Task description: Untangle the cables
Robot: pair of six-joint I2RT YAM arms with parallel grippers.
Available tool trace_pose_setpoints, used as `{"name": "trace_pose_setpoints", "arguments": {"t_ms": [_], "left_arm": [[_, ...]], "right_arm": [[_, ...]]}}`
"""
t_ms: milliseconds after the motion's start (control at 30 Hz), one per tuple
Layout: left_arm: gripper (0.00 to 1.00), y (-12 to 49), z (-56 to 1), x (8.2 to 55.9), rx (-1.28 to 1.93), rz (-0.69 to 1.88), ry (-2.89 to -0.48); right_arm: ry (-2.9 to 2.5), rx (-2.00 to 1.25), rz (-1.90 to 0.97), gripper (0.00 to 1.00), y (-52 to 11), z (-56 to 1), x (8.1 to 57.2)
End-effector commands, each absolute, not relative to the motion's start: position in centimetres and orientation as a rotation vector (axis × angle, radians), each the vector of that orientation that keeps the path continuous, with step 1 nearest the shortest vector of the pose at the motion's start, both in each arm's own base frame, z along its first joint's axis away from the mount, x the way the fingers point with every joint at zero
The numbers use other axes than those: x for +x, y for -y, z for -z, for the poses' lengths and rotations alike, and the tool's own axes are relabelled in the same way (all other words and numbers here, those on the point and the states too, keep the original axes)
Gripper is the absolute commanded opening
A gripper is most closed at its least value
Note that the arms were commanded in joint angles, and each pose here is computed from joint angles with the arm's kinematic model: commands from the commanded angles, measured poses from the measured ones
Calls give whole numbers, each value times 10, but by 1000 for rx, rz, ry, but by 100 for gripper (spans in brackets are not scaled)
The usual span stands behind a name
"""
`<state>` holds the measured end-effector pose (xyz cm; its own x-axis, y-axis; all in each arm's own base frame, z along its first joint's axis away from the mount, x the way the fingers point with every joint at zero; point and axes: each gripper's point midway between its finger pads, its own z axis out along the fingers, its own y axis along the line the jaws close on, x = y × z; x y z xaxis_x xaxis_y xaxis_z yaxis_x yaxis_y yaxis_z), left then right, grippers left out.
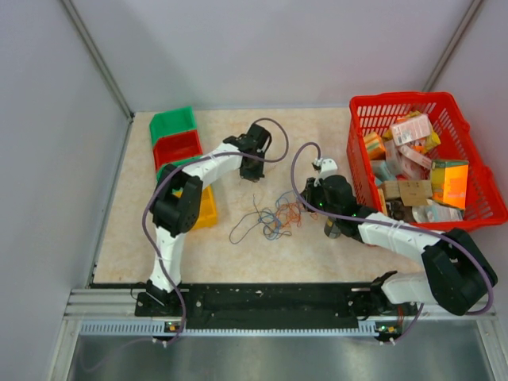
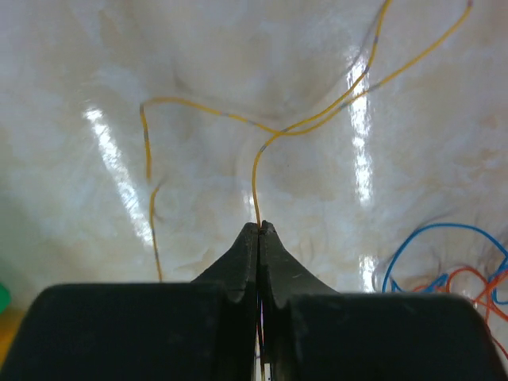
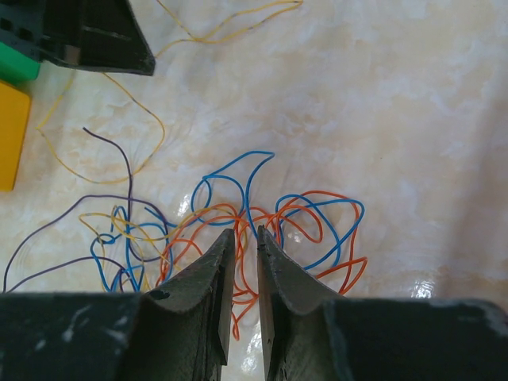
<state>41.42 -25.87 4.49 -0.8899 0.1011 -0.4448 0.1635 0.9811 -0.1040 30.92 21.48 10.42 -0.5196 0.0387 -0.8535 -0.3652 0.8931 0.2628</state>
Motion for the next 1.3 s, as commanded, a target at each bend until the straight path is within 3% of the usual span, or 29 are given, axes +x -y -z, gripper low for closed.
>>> {"name": "trace_pose_setpoints", "arguments": {"t_ms": [0, 100, 233, 633, 933, 1267], "left_arm": [[0, 244, -156, 421, 163, 257, -2432], [0, 225, -218, 405, 164, 285, -2299], [0, 192, -260, 377, 150, 249, -2174], [0, 82, -301, 296, -79, 54, -1881], [0, 77, -229, 303, -204, 87, -1945], [0, 48, -217, 337, -273, 75, -1800]], "right_arm": [[-2002, -211, -528, 17, -214, -121, 315], [-2001, -209, -527, 17, -213, -121, 315], [-2000, -212, -532, 17, -214, -122, 314], [-2004, -214, -539, 17, -215, -120, 314], [-2012, -214, -541, 17, -216, -116, 314], [-2011, -213, -533, 17, -215, -117, 314]]}}
